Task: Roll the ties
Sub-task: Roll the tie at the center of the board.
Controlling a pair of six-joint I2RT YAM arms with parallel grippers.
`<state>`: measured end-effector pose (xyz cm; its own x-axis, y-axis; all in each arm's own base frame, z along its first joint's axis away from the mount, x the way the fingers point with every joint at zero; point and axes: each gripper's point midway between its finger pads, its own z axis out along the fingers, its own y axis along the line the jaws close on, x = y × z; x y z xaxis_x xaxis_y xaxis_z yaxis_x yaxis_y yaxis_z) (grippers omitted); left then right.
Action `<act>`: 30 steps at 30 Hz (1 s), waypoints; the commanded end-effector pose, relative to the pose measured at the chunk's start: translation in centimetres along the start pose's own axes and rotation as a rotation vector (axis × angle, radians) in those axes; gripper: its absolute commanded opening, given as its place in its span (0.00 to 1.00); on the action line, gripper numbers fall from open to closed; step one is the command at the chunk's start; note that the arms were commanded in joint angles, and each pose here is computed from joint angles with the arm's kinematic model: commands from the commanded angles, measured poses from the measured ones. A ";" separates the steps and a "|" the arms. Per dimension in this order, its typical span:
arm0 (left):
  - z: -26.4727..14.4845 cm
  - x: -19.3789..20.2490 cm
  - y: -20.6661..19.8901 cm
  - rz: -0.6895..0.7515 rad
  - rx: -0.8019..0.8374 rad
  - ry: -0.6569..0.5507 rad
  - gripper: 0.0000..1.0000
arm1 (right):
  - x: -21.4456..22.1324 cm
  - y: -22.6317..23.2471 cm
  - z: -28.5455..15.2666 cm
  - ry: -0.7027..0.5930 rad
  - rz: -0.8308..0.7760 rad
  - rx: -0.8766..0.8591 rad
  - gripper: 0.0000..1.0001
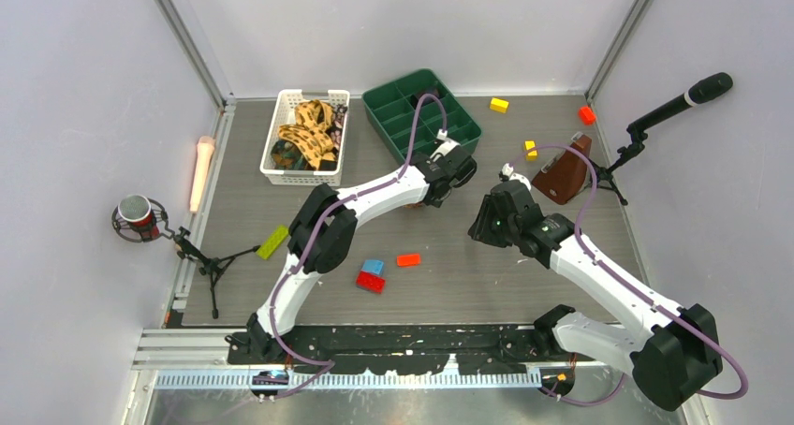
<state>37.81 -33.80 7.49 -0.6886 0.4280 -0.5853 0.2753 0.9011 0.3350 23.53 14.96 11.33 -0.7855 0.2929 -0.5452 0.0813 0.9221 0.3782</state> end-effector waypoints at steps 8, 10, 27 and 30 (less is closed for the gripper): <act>-0.2 -1.5 -2.6 -0.057 0.109 -0.050 0.60 | -0.8 -0.1 -0.2 -0.036 0.015 0.005 0.36; 0.1 -1.4 -2.8 -0.059 0.115 -0.053 0.61 | -0.8 -0.1 -0.2 -0.037 0.015 0.005 0.36; -2.2 -3.1 -1.5 -0.127 0.167 -0.123 0.64 | -1.5 -0.1 -0.2 -0.068 0.028 0.015 0.36; -4.0 -4.5 -0.7 -0.145 0.186 -0.164 0.65 | -2.1 0.2 -0.1 -0.089 0.040 0.010 0.36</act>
<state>37.68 -35.84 7.11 -0.6694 0.3713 -0.6434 0.3166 0.9261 0.2051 23.76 14.64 11.31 -0.7757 0.3010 -0.5547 0.0956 0.9248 0.3682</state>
